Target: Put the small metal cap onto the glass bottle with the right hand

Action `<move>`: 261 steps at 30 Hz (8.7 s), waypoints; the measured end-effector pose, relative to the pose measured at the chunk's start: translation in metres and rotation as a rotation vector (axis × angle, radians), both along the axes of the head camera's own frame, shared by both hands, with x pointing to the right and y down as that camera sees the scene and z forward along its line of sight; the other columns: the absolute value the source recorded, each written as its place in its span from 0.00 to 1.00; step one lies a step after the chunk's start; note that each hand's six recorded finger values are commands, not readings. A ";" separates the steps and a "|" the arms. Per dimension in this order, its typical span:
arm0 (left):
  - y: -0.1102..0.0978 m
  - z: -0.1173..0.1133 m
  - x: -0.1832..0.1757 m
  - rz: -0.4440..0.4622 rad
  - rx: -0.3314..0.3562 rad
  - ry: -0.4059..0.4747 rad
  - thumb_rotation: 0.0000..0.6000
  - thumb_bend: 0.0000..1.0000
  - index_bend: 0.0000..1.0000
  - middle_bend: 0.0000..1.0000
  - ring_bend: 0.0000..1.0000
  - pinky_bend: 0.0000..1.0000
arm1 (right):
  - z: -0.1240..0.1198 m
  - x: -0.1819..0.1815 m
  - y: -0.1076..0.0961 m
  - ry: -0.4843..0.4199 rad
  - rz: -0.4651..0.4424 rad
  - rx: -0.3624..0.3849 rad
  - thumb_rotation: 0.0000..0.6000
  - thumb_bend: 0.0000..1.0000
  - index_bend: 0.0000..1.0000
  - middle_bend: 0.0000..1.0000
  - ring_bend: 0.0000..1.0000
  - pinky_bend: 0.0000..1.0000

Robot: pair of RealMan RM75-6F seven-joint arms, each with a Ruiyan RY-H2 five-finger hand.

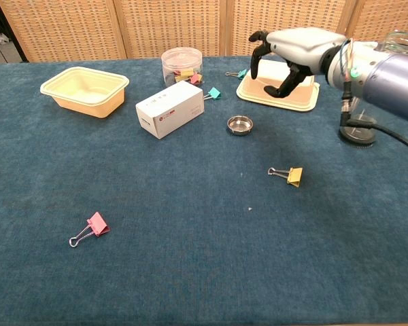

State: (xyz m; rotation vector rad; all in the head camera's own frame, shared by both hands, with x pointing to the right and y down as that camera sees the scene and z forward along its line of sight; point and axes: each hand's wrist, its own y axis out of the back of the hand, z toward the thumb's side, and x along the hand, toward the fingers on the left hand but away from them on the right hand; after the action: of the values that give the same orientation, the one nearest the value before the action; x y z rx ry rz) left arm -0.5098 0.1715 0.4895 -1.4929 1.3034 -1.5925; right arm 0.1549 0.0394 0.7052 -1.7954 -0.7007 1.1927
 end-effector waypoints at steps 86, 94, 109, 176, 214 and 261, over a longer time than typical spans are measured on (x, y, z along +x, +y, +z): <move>0.007 0.004 0.000 0.007 -0.039 0.002 1.00 0.04 0.00 0.00 0.00 0.00 | -0.031 -0.007 -0.016 -0.278 0.137 0.069 1.00 0.56 0.64 0.00 0.00 0.00; 0.009 0.004 0.001 0.014 -0.042 0.001 1.00 0.04 0.00 0.00 0.00 0.00 | -0.103 0.045 -0.044 -0.226 0.168 0.214 1.00 0.57 0.64 0.00 0.00 0.00; 0.009 0.007 0.005 0.017 -0.053 -0.001 1.00 0.04 0.00 0.00 0.00 0.00 | -0.121 0.164 -0.023 -0.058 0.244 0.242 1.00 0.57 0.64 0.00 0.00 0.00; 0.012 -0.005 0.001 0.016 -0.027 0.041 1.00 0.04 0.00 0.00 0.00 0.00 | -0.093 0.179 0.007 0.016 0.222 0.224 1.00 0.57 0.65 0.00 0.00 0.00; 0.011 -0.006 0.002 0.019 -0.026 0.049 1.00 0.04 0.00 0.00 0.00 0.00 | -0.092 0.178 0.014 0.002 0.196 0.178 1.00 0.60 0.27 0.00 0.00 0.00; 0.012 -0.006 0.003 0.023 -0.031 0.061 1.00 0.04 0.00 0.00 0.00 0.00 | -0.108 0.191 0.033 0.040 0.207 -0.015 1.00 0.60 0.28 0.00 0.00 0.00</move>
State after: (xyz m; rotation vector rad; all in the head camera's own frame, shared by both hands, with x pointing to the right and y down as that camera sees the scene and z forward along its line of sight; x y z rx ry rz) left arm -0.5070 0.1837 0.4832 -1.5805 1.2959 -1.5707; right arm 0.3457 0.0722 0.5971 -1.7379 -0.8729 1.3697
